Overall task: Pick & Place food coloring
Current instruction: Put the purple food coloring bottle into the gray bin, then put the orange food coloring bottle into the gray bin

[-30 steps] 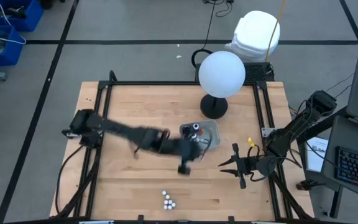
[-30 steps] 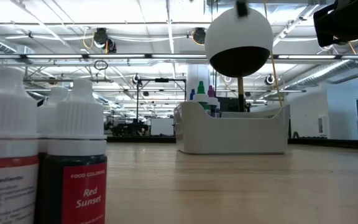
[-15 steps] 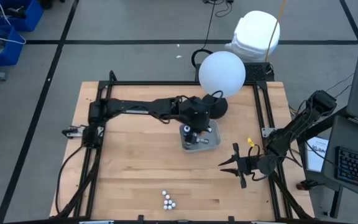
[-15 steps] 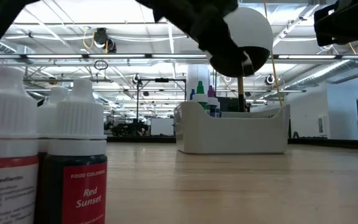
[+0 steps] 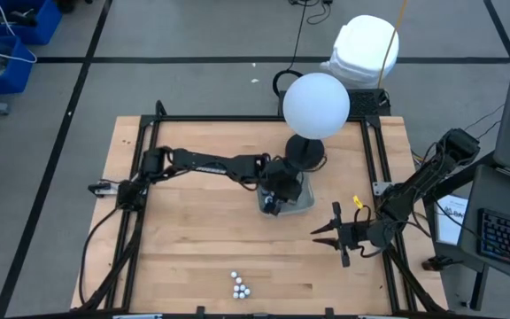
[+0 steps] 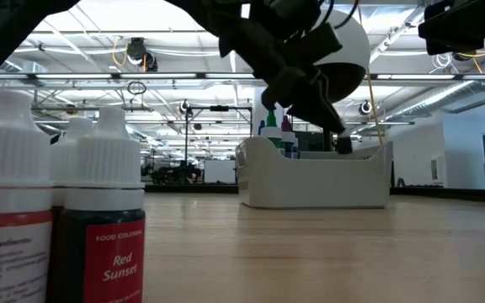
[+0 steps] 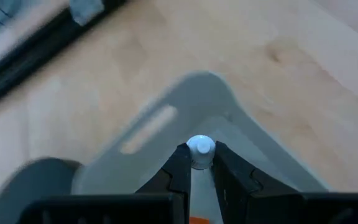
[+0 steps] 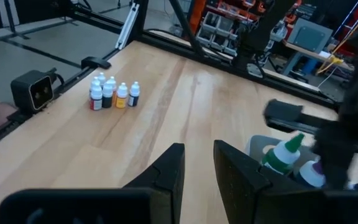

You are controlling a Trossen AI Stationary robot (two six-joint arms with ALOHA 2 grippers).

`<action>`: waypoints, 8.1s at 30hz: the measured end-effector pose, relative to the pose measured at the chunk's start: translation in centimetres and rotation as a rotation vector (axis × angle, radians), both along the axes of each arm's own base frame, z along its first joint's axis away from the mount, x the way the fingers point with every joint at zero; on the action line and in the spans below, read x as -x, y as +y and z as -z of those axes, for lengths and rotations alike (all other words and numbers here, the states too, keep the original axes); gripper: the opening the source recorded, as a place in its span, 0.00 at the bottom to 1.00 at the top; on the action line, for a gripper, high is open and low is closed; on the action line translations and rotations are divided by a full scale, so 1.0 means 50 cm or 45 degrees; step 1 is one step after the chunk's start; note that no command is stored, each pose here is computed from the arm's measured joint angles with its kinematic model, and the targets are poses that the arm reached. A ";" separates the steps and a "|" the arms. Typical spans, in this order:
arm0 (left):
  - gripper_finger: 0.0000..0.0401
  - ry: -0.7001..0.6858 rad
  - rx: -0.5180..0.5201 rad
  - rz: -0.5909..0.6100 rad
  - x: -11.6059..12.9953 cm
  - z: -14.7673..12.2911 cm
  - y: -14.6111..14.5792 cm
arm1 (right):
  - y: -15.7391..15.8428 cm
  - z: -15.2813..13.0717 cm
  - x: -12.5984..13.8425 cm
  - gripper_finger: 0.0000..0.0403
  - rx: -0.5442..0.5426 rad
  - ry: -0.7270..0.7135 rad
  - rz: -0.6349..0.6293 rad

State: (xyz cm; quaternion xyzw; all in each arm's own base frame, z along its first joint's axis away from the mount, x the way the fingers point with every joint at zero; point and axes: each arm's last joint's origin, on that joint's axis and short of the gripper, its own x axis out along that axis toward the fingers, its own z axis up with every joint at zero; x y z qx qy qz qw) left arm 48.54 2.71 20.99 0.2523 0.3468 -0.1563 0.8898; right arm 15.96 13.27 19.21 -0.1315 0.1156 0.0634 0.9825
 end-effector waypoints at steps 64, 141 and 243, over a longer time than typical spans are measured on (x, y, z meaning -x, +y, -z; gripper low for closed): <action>0.02 0.033 0.332 -0.239 0.403 -0.382 -0.265 | 0.004 -0.005 -0.001 0.19 0.000 -0.017 -0.070; 0.39 0.433 0.579 -0.144 0.346 0.119 -0.433 | 0.003 0.002 -0.001 0.19 -0.107 0.038 -0.074; 0.43 0.137 0.229 -0.247 -0.054 -0.125 0.062 | 0.007 -0.016 -0.004 0.19 -0.023 -0.077 -0.118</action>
